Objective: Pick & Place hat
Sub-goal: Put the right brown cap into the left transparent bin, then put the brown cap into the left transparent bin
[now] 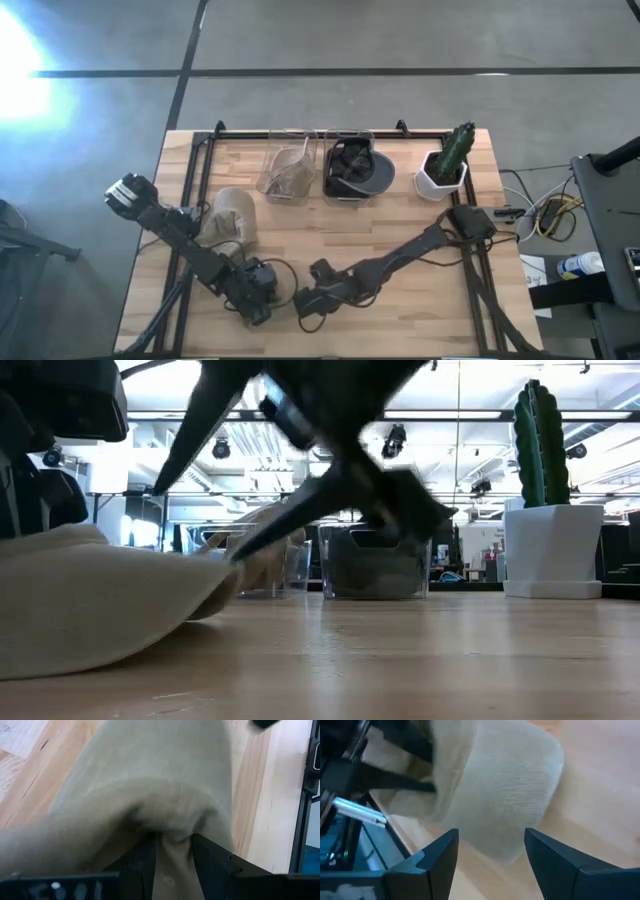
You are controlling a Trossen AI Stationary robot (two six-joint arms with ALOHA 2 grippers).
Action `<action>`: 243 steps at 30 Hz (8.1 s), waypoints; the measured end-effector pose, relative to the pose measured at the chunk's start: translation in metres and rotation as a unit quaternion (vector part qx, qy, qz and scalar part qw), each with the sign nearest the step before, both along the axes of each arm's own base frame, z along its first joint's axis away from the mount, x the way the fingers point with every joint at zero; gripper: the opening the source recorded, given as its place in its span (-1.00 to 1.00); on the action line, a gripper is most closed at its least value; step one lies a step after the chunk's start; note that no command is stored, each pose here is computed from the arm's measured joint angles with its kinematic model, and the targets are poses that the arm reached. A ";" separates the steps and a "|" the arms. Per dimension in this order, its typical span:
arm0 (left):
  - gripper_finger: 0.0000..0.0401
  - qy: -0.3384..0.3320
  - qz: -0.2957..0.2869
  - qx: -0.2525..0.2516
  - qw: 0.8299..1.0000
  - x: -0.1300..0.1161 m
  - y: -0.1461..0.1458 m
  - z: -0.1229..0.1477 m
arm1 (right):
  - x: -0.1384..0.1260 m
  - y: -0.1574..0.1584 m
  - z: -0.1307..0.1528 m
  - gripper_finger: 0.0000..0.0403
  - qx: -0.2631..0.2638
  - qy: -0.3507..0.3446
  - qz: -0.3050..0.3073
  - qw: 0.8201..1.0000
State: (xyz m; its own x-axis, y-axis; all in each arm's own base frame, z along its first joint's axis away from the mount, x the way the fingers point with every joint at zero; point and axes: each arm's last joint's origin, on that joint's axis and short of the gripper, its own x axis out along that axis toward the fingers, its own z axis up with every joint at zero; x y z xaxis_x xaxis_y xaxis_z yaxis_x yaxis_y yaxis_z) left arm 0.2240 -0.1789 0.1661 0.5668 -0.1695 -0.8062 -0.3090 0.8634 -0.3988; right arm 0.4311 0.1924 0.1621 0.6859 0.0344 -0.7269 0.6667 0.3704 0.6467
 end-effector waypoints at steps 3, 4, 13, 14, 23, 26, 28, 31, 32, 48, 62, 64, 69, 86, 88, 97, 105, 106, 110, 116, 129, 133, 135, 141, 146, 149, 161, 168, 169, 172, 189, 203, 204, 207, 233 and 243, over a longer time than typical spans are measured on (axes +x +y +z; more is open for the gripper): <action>-0.40 -0.006 0.000 -0.005 1.000 0.001 -0.001 0.001 | 0.005 -0.007 -0.014 0.11 0.004 0.006 -0.018 1.000; -0.40 -0.008 0.000 -0.006 1.000 0.001 -0.001 0.001 | 0.007 -0.008 -0.018 0.11 0.007 0.002 -0.019 1.000; -0.40 -0.009 0.002 -0.010 1.000 0.000 -0.001 0.000 | 0.001 -0.004 -0.007 0.11 0.003 0.005 0.006 1.000; -0.40 -0.007 0.002 -0.009 1.000 0.000 0.000 -0.001 | 0.000 -0.004 -0.004 0.11 0.001 0.010 0.007 1.000; -0.40 0.011 0.017 -0.008 1.000 -0.002 0.001 -0.015 | -0.009 0.003 -0.007 0.11 -0.006 0.035 0.013 0.999; -0.40 0.008 0.016 -0.011 1.000 0.000 -0.001 -0.017 | -0.005 0.002 -0.008 0.11 -0.003 0.007 0.017 1.000; -0.40 0.002 0.015 -0.017 1.000 0.001 -0.002 -0.016 | -0.002 -0.001 -0.007 0.11 -0.001 -0.012 0.011 1.000; -0.40 -0.005 0.012 -0.025 1.000 0.003 -0.004 -0.017 | -0.001 -0.005 -0.012 0.11 0.000 -0.018 0.006 1.000; -0.40 -0.008 0.012 -0.027 1.000 0.004 -0.004 -0.017 | 0.000 -0.007 -0.015 0.11 -0.001 -0.015 0.004 1.000; -0.40 -0.048 0.037 -0.032 0.998 0.008 -0.005 -0.002 | 0.006 -0.010 -0.026 0.01 -0.016 -0.081 0.074 0.994; -0.40 -0.177 0.072 -0.145 0.971 -0.014 0.011 0.098 | 0.000 -0.022 0.045 -0.92 -0.115 -0.155 0.140 0.971; -0.40 -0.213 0.083 -0.168 0.959 -0.023 0.015 0.120 | -0.008 -0.030 0.066 -0.92 -0.162 -0.155 0.127 0.966; -0.40 -0.284 0.067 -0.221 0.931 -0.047 0.024 0.167 | -0.032 -0.065 0.108 -0.93 -0.352 -0.095 0.040 0.930; -0.40 -0.273 0.131 -0.144 0.942 -0.056 0.035 0.157 | -0.005 -0.215 0.181 -0.93 -0.592 0.037 0.038 0.804; -0.40 -0.259 0.145 -0.136 0.945 -0.056 0.035 0.153 | 0.007 -0.225 0.169 -0.93 -0.591 0.081 0.088 0.798; -0.40 -0.229 0.178 -0.139 0.947 -0.054 0.033 0.138 | 0.062 -0.246 0.127 -0.93 -0.574 0.222 0.226 0.755; -0.40 -0.216 0.185 -0.161 0.945 -0.057 0.027 0.133 | 0.056 -0.249 0.091 -0.94 -0.432 0.226 0.270 0.830; -0.40 -0.215 0.188 -0.162 0.945 -0.058 0.027 0.131 | 0.053 -0.249 0.086 -0.94 -0.423 0.245 0.265 0.831; -0.40 -0.221 0.198 -0.156 0.942 -0.059 0.026 0.130 | 0.048 -0.248 0.079 -0.94 -0.427 0.269 0.270 0.820; -0.40 -0.229 0.207 -0.150 0.939 -0.059 0.026 0.130 | 0.051 -0.248 0.068 -0.79 -0.407 0.247 0.270 0.837; -0.40 -0.229 0.207 -0.147 0.940 -0.059 0.027 0.129 | 0.046 -0.234 0.099 0.03 -0.424 0.209 0.307 0.826; -0.40 -0.229 0.211 -0.134 0.941 -0.060 0.028 0.128 | 0.038 -0.225 0.124 0.12 -0.448 0.189 0.294 0.823; -0.40 -0.221 0.211 -0.120 0.945 -0.061 0.030 0.126 | 0.034 -0.220 0.134 0.14 -0.468 0.190 0.287 0.814; -0.40 -0.170 0.210 -0.070 0.960 -0.068 0.036 0.114 | 0.018 -0.191 0.159 0.14 -0.462 0.109 0.319 0.821; -0.40 -0.146 0.199 -0.060 0.967 -0.070 0.038 0.108 | -0.006 -0.169 0.144 0.08 -0.440 0.066 0.299 0.844; -0.40 -0.111 0.177 -0.048 0.977 -0.073 0.039 0.104 | -0.037 -0.166 0.142 0.05 -0.431 0.059 0.248 0.865; -0.40 0.135 0.126 0.101 0.978 -0.099 0.060 0.075 | -0.094 -0.128 0.122 0.04 -0.368 -0.004 0.162 0.916; -0.40 0.121 0.143 0.214 0.959 -0.078 0.063 0.043 | -0.073 -0.103 0.097 0.04 -0.359 -0.002 0.177 0.916; -0.40 0.118 0.152 0.216 0.957 -0.074 0.064 0.036 | -0.069 -0.100 0.095 0.04 -0.356 -0.002 0.176 0.918; -0.40 0.102 0.182 0.192 0.959 -0.061 0.070 0.012 | -0.060 -0.094 0.095 0.04 -0.351 -0.006 0.174 0.920; -0.69 0.224 -0.156 0.102 0.957 -0.063 -0.020 0.028 | -0.056 -0.088 0.090 0.04 -0.316 -0.005 0.215 0.924; -0.85 0.069 0.282 0.154 0.945 -0.063 -0.001 0.081 | -0.055 -0.092 0.086 0.04 -0.308 0.002 0.217 0.926; -0.85 0.071 0.273 0.141 0.949 -0.061 -0.004 0.080 | -0.055 -0.092 0.086 0.04 -0.305 0.001 0.220 0.927; -0.85 0.094 0.213 0.077 0.969 -0.055 -0.017 0.073 | -0.055 -0.092 0.086 0.04 -0.300 0.001 0.226 0.927; 0.04 0.144 -0.025 -0.063 0.987 -0.063 -0.053 0.065 | -0.059 -0.106 0.067 0.04 -0.262 0.027 0.251 0.932; -0.01 0.107 0.350 0.029 0.930 -0.077 -0.011 0.049 | -0.047 -0.111 0.067 0.04 -0.186 -0.043 0.194 0.962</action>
State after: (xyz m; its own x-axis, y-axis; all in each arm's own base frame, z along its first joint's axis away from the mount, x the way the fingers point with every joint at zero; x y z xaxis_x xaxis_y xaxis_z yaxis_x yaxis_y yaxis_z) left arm 0.1465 -0.1902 0.2149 0.3465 0.2283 -0.9098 -0.8706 0.4394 -0.2213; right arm 0.3840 0.0810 0.2292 0.7321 0.0480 -0.6795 0.3822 0.7968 0.4680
